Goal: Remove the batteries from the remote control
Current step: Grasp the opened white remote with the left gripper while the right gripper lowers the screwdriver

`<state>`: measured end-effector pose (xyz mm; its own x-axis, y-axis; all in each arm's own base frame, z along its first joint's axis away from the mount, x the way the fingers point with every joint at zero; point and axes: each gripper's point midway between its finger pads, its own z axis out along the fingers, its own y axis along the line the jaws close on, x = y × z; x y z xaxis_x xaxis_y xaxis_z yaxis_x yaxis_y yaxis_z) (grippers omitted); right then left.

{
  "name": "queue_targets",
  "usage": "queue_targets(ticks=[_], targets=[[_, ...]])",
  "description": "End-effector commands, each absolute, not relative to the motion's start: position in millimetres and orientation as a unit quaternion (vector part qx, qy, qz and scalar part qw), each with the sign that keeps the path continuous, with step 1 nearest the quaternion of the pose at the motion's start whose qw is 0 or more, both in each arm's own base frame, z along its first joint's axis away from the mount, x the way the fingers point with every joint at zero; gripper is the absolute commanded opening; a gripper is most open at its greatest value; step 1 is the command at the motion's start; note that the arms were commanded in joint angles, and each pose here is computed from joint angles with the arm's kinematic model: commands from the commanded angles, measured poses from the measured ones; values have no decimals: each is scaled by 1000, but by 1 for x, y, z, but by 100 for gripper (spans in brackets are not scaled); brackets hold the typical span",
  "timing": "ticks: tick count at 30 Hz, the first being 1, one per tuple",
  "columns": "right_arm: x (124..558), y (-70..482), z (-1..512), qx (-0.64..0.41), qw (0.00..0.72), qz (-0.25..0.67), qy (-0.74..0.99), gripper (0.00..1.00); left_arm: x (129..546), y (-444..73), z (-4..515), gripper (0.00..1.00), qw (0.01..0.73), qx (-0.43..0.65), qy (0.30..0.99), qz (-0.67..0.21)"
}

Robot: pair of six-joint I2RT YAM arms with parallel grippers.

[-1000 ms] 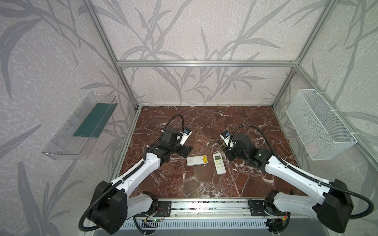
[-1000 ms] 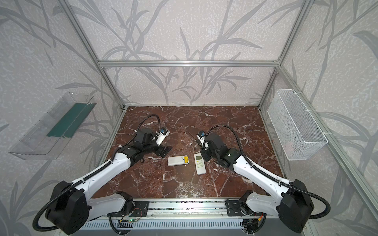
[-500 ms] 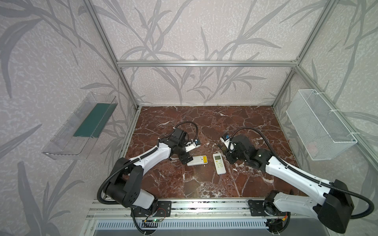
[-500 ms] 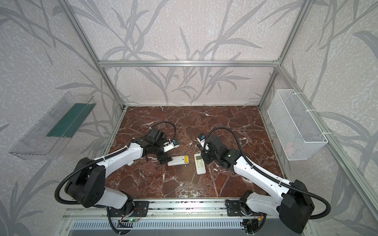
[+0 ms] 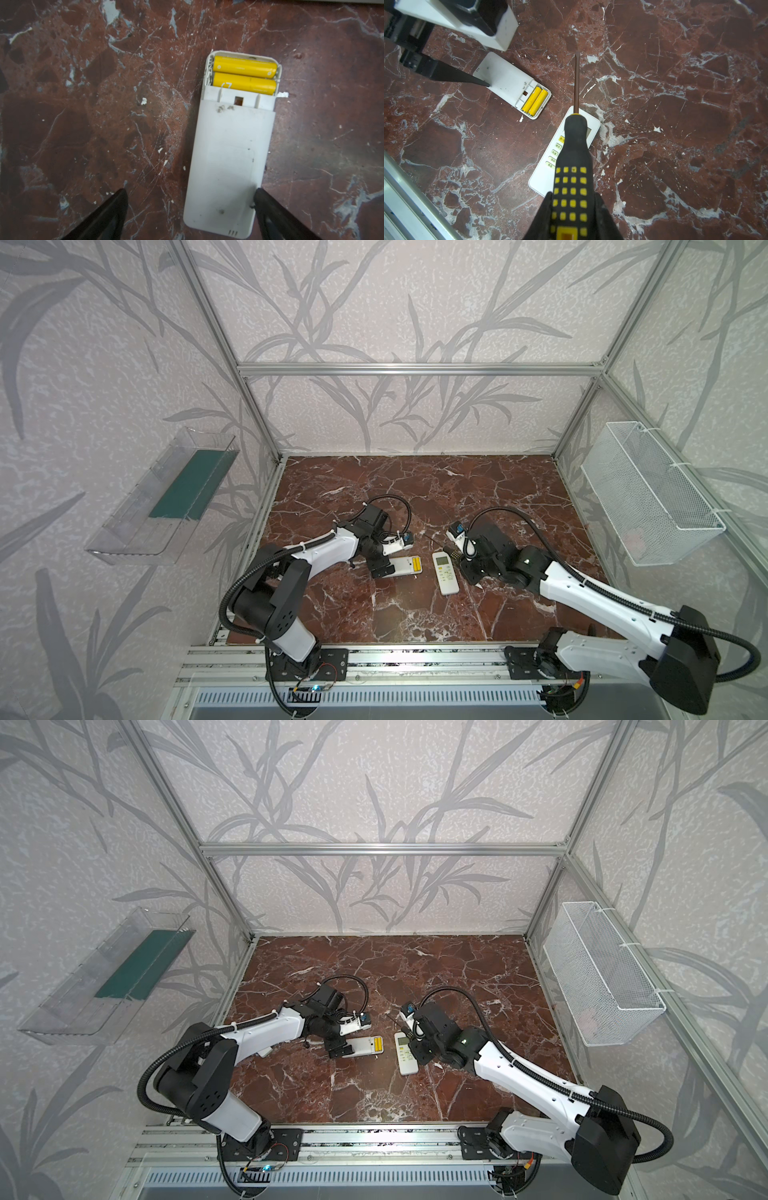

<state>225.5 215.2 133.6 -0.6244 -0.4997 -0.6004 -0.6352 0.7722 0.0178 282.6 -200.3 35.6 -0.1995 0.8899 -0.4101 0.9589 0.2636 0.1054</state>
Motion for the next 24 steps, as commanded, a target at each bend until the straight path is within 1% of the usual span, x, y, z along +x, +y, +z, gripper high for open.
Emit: queue_targets(ticks=[1, 4, 10, 15, 18, 20, 24], targets=[[222, 213, 144, -309, 302, 117, 895, 0, 284, -209, 33, 93, 200, 621, 752, -92], [220, 215, 145, -309, 302, 119, 894, 0, 283, -210, 28, 91, 189, 628, 750, -90], [216, 216, 145, -313, 297, 117, 895, 0, 282, -210, 22, 85, 175, 634, 749, -85], [215, 216, 142, -314, 293, 117, 896, 0, 283, -206, 20, 74, 168, 628, 756, -73], [214, 215, 140, -313, 292, 116, 896, 0, 283, -203, 19, 63, 167, 619, 765, -64], [212, 215, 138, -317, 290, 117, 895, 0, 281, -202, 18, 59, 169, 615, 768, -61], [210, 215, 134, -321, 284, 114, 896, 0, 281, -201, 20, 56, 184, 606, 772, -50]])
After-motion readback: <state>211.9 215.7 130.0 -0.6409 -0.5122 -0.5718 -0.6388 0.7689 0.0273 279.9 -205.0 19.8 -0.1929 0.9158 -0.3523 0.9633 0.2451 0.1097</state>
